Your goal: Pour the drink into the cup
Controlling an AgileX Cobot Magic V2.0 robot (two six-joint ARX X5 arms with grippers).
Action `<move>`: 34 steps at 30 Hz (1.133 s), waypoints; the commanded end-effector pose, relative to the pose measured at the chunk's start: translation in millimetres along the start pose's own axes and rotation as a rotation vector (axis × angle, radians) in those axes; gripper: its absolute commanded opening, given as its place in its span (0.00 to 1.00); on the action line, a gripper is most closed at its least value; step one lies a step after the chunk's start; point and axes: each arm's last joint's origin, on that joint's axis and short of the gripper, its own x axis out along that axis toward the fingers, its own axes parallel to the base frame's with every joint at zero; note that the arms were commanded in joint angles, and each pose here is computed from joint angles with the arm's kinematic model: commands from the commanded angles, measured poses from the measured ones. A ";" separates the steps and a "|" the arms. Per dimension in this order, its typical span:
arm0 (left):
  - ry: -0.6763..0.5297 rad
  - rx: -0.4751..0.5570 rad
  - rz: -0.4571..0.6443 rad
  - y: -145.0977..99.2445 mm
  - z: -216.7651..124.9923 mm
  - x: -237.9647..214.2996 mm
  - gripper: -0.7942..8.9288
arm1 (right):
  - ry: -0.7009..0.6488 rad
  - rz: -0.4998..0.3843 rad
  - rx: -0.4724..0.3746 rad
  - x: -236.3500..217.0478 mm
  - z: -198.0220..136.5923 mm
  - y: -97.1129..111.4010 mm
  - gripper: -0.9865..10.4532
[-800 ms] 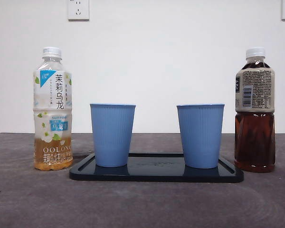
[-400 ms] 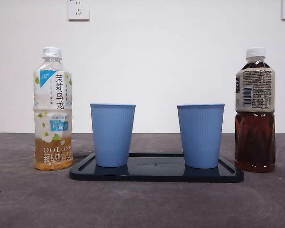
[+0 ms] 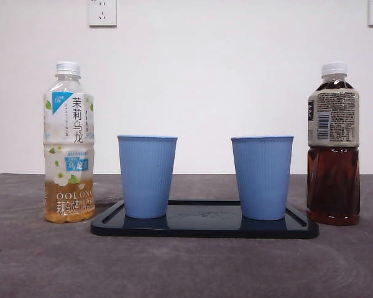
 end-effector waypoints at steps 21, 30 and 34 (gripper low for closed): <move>0.026 -0.006 -0.004 -1.3 -6.9 2.3 0.09 | -0.588 -0.565 -0.135 40.9 -88.6 -57.8 0.09; 0.027 -0.006 -0.004 -1.3 -7.0 2.3 0.09 | -0.504 -0.567 -0.104 58.2 -115.4 -64.9 0.09; 0.028 -0.006 -0.004 -1.3 -7.1 2.3 0.09 | -0.469 -0.591 -0.091 59.2 -118.5 -66.3 0.09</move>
